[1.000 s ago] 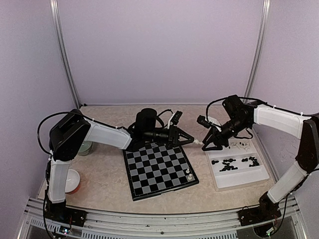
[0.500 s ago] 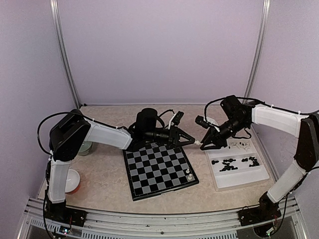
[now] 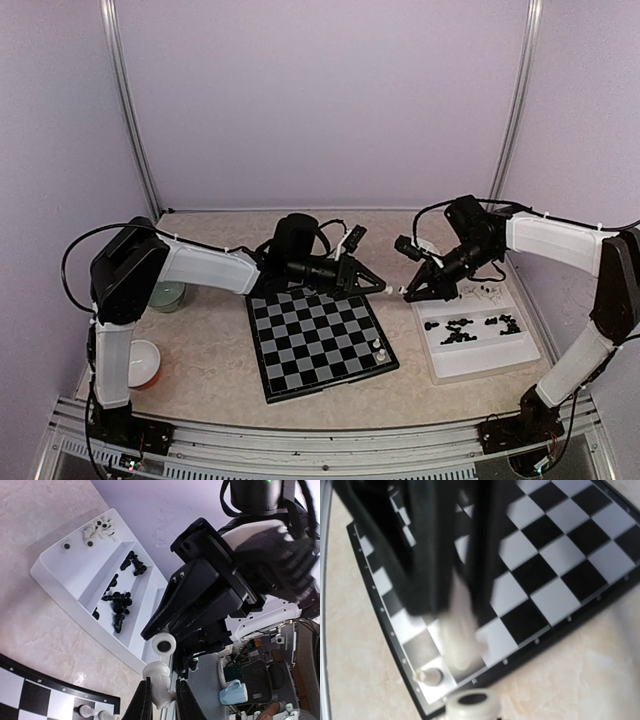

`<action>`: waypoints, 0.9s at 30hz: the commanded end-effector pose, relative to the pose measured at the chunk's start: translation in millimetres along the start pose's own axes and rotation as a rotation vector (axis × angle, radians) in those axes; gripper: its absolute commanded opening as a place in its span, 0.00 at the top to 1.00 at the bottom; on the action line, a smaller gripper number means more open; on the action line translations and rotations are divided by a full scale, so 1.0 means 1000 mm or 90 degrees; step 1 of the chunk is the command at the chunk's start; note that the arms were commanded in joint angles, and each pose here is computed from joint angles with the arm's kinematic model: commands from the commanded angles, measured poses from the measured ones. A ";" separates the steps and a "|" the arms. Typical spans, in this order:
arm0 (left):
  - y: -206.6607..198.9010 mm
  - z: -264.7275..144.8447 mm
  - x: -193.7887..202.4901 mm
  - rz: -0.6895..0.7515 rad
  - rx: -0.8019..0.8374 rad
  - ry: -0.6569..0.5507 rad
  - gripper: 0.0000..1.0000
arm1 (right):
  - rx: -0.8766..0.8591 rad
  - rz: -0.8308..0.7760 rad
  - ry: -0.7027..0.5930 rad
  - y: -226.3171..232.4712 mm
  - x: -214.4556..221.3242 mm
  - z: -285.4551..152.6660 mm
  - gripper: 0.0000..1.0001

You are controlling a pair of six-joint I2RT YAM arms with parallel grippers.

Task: Set up the chess pieces on the board
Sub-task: Pick up the knight from the chess pile, then place the knight at g1.

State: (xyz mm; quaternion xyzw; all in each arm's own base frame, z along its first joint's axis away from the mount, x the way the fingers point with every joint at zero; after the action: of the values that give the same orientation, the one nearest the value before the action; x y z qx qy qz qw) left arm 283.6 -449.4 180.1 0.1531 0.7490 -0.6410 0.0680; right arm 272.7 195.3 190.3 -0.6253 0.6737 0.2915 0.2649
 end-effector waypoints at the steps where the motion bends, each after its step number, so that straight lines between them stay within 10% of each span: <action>1: -0.018 -0.025 -0.001 0.076 -0.124 -0.016 1.00 | 0.025 0.027 -0.003 -0.003 0.018 -0.008 1.00; 10: -0.031 -0.057 0.062 0.190 -0.427 0.049 1.00 | 0.077 0.050 -0.035 -0.013 0.037 -0.013 0.99; 27: -0.009 0.003 0.117 0.325 -0.621 0.182 1.00 | 0.112 0.052 -0.031 -0.016 0.049 -0.016 0.98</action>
State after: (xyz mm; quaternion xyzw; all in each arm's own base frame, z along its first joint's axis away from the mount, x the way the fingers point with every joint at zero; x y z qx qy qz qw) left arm 166.9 -435.6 168.9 0.3431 0.8973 -0.2152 0.1757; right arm 283.5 154.7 157.9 -0.5672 0.7159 0.2704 0.3045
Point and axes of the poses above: each gripper's point midway between its finger pads, its own z axis out along the fingers, its own y axis along the line the jaws close on, x = y × z, the point moved 6 cm from there along -z, back along the fingers, and after that the axes turned 14 degrees about -z, right-handed, at the moved point
